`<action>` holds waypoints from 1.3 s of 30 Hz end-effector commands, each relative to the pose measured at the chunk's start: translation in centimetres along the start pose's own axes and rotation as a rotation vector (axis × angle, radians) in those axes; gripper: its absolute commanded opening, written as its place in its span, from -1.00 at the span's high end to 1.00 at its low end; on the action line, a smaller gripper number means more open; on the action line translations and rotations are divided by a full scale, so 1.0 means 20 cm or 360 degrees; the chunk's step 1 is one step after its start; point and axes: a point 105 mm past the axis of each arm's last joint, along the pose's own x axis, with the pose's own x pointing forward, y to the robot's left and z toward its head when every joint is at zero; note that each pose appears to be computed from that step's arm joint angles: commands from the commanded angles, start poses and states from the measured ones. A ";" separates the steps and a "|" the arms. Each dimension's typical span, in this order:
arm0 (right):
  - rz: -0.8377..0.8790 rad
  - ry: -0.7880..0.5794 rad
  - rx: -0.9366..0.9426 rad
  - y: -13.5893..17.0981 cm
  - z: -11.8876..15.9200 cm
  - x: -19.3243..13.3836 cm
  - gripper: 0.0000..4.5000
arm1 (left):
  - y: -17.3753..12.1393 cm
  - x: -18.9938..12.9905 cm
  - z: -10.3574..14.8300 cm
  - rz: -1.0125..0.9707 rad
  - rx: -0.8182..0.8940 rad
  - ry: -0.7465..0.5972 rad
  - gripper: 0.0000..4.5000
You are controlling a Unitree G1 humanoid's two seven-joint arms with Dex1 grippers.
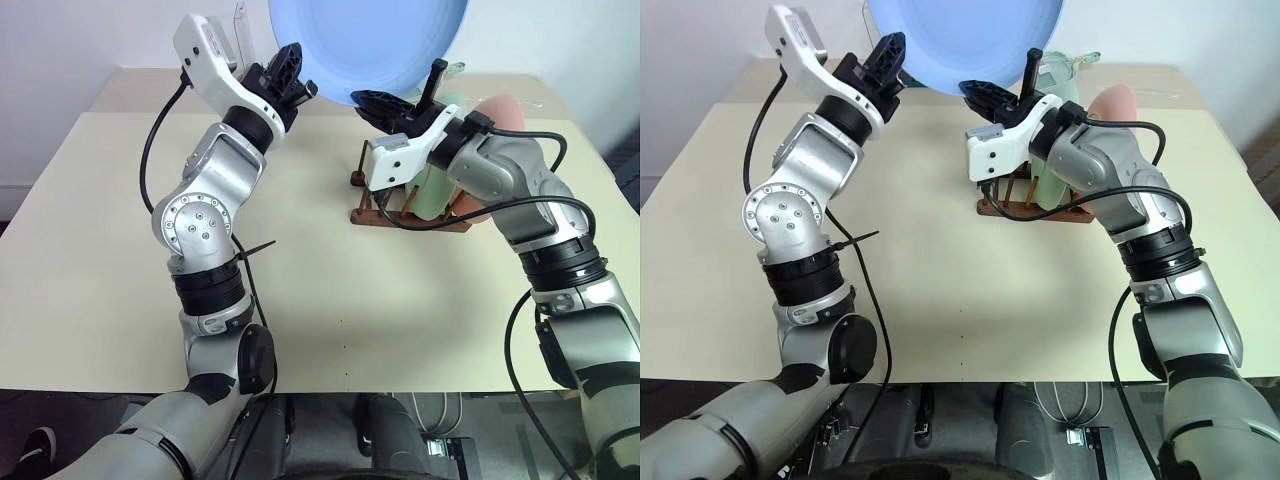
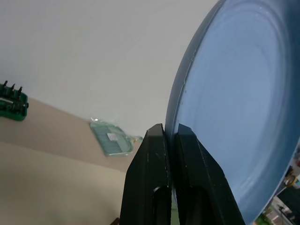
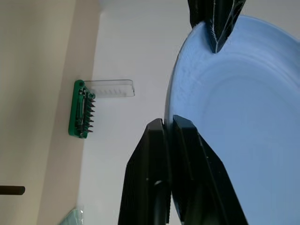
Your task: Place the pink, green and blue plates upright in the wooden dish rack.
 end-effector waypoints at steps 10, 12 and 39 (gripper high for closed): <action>-0.0184 0.0095 -0.0034 -0.17 -0.06 -0.03 1.00 | -0.03 -0.02 0.03 -0.0187 -0.0013 -0.0042 -0.59; -0.0301 0.0154 -0.0010 -0.23 -0.10 -0.05 1.00 | -0.05 -0.05 0.07 -0.0324 -0.0005 -0.0048 -0.98; -0.0561 -0.0852 0.3603 -0.48 0.00 -0.19 1.00 | 0.22 -0.48 0.14 -0.0961 0.0874 0.0402 -0.98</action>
